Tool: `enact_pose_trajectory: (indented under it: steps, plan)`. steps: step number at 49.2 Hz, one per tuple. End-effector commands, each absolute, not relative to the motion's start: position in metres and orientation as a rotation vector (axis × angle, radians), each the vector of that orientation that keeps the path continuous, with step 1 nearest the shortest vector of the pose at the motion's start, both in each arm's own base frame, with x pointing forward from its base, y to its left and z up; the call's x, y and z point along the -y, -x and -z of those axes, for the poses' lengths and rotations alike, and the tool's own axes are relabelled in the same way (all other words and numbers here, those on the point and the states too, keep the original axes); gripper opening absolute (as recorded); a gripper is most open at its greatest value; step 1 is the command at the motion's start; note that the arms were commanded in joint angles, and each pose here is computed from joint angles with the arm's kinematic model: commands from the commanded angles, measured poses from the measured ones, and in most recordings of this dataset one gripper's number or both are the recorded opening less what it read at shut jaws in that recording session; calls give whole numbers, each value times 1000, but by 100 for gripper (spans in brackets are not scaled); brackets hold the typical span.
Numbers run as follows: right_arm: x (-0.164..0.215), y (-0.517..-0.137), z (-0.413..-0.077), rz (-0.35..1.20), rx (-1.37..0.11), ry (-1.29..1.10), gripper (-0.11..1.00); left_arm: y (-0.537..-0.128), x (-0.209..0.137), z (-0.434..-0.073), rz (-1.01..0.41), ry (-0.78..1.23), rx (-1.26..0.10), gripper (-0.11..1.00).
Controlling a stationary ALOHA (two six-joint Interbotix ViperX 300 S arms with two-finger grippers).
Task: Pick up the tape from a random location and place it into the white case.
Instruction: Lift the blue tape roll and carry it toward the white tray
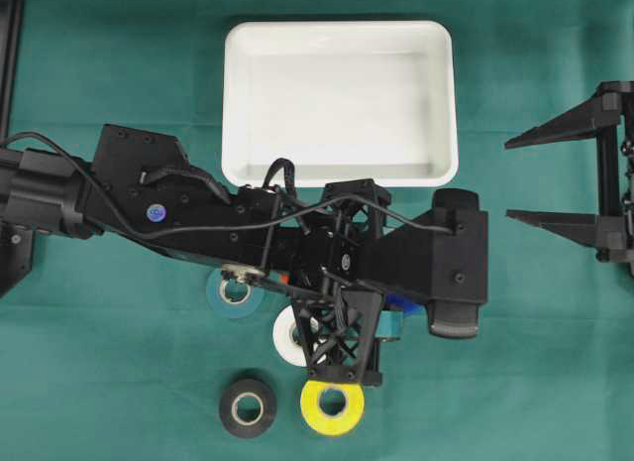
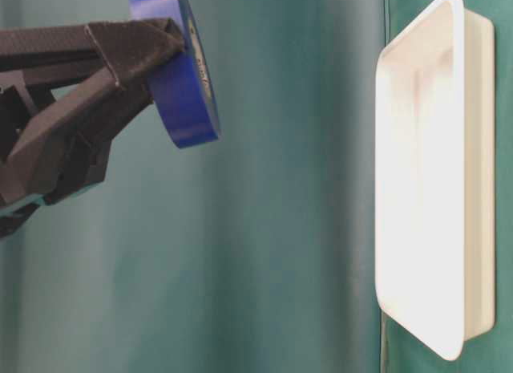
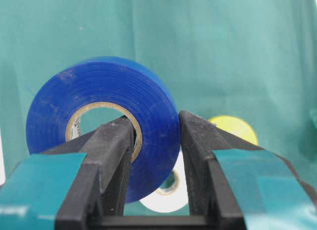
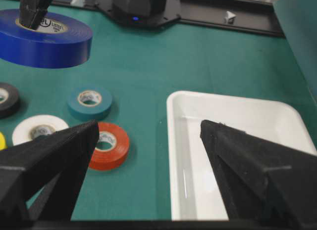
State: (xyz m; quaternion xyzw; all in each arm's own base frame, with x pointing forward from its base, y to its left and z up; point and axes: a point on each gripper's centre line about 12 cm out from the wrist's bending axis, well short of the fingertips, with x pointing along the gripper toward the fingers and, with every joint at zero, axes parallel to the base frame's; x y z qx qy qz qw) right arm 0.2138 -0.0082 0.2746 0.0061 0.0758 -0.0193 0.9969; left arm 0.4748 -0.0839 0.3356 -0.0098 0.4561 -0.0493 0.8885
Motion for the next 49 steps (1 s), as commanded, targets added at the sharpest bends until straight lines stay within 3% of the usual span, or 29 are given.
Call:
enact_pose_trajectory:
  steps: [1,13,49]
  plan:
    - [8,-217,-283,39,-132,-15,93,-466,80,-368,104,24,-874,24]
    - [8,-217,-283,39,-132,-13,93,-466,50,-366,45,47,-878,24]
    - [9,-217,-284,40,-138,-12,93,-434,-107,-354,-262,163,-896,24]
